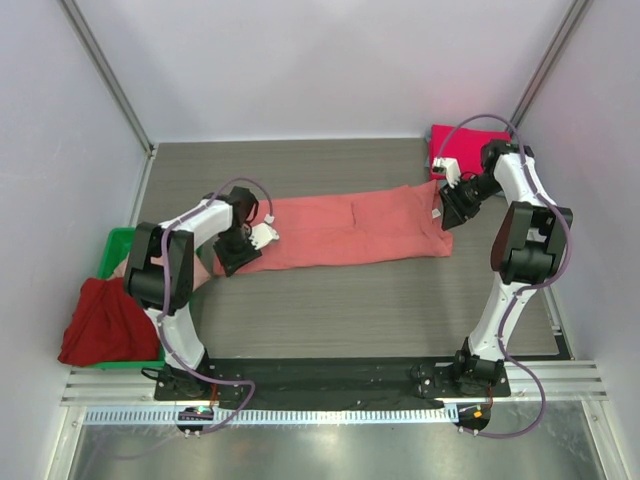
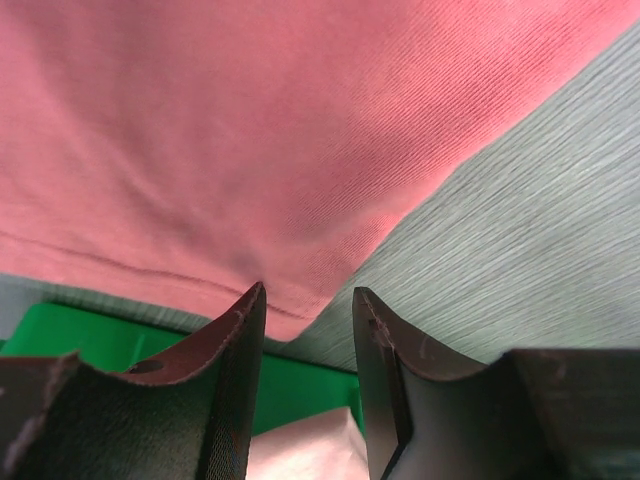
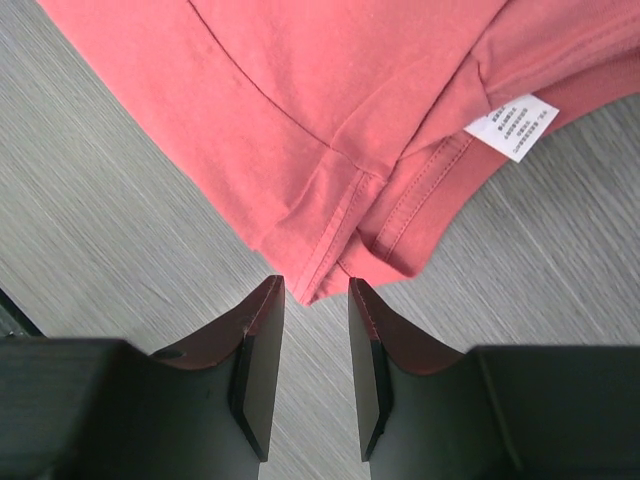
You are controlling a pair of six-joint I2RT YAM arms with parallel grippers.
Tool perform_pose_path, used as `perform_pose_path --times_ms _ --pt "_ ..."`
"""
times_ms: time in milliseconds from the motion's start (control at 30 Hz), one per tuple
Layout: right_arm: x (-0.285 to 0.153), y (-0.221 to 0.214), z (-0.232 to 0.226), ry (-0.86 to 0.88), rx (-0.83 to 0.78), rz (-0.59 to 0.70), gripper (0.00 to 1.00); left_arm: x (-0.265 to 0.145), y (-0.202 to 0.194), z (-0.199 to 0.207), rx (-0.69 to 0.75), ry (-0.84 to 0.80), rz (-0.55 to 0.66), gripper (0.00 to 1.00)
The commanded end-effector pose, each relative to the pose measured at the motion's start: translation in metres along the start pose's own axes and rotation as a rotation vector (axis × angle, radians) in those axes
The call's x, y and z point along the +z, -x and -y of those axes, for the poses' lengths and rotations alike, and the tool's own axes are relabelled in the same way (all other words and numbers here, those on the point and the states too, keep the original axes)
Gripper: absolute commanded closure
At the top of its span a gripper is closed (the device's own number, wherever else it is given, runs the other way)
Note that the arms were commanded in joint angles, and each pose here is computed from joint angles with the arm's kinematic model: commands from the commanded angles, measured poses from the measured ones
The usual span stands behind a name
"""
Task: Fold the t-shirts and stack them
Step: Fold the tshirt
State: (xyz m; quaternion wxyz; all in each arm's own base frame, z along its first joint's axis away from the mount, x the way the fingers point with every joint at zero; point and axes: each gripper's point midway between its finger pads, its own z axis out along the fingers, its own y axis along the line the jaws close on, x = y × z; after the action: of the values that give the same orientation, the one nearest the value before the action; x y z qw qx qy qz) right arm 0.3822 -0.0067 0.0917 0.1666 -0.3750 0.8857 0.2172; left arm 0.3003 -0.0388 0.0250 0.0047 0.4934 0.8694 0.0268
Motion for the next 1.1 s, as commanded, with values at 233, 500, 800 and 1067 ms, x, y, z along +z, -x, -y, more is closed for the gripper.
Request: perform_pose_path --times_ms 233,500,800,1067 --pt "-0.011 0.038 0.003 -0.090 -0.077 0.085 0.62 0.033 0.003 0.003 -0.035 0.048 -0.069 0.80" --pt "0.001 0.079 0.024 -0.264 -0.101 0.081 0.62 0.003 -0.006 0.022 -0.072 0.072 -0.020 1.00" --pt "0.047 0.113 0.043 -0.329 -0.095 -0.038 0.65 -0.060 -0.057 0.085 0.046 -0.038 -0.025 1.00" --pt "0.068 0.096 0.018 -0.276 -0.124 -0.152 0.66 -0.092 -0.093 0.116 0.066 -0.025 -0.029 0.99"
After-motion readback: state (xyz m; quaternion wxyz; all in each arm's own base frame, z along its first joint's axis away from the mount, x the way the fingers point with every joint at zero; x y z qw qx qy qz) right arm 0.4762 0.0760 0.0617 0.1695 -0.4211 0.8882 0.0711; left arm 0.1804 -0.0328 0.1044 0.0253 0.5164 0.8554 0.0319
